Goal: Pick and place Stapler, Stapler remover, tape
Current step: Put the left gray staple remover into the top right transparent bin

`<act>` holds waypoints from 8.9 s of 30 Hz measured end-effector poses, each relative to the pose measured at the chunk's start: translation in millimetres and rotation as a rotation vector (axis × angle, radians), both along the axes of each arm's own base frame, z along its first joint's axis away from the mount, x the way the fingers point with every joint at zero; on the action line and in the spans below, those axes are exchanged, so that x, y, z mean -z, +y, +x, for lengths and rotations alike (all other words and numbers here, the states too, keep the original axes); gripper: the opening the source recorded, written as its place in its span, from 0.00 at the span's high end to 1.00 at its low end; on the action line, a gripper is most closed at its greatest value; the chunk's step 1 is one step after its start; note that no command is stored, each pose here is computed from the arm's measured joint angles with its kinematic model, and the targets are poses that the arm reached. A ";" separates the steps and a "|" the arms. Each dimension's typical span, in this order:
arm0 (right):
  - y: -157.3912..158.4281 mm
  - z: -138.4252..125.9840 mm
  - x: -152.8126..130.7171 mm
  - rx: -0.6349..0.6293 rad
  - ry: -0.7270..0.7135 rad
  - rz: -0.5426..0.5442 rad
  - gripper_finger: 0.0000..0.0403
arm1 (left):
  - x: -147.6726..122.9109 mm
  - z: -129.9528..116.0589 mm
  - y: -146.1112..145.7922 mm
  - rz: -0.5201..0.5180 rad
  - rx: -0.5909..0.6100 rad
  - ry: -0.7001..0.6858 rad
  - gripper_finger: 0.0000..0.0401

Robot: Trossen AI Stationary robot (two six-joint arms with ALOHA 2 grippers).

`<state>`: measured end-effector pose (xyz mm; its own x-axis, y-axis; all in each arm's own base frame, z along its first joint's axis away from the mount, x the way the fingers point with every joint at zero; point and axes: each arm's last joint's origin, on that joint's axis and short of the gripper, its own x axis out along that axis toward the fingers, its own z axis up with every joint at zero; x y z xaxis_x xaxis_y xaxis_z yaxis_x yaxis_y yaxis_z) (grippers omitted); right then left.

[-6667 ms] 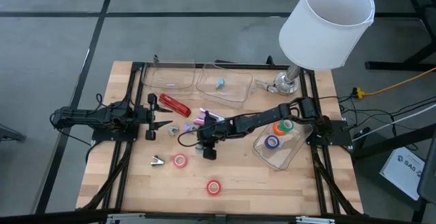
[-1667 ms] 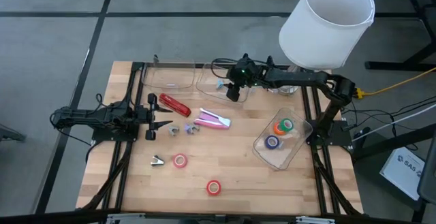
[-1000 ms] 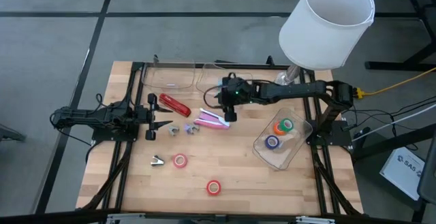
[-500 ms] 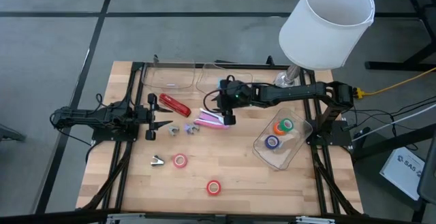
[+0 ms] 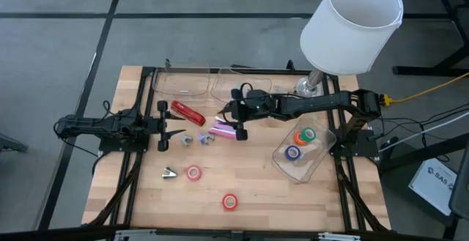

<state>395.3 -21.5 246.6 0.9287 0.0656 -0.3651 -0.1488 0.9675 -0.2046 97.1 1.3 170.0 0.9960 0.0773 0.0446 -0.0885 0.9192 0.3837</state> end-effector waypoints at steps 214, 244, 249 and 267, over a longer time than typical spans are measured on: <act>-15.0 -7.2 -31.1 0.084 -0.133 0.414 0.85 | -94.1 131.4 12.6 0.026 -0.161 -0.060 0.98; -39.9 -23.2 -27.0 0.205 0.014 0.390 1.00 | -95.9 121.6 18.5 -0.129 -0.326 -0.049 0.47; -60.4 -32.3 -15.2 0.419 0.113 0.313 1.00 | -86.5 121.8 18.5 -0.191 -0.332 0.030 0.45; -114.1 -62.1 39.4 0.740 0.429 0.318 1.00 | -36.5 107.5 13.7 -0.433 -0.298 0.539 0.50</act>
<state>333.2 -135.5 207.2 0.5622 -0.3362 -0.7556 0.5309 0.8472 0.0181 204.6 15.1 206.5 0.8055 0.2464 -0.5390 -0.2592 0.9643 0.0535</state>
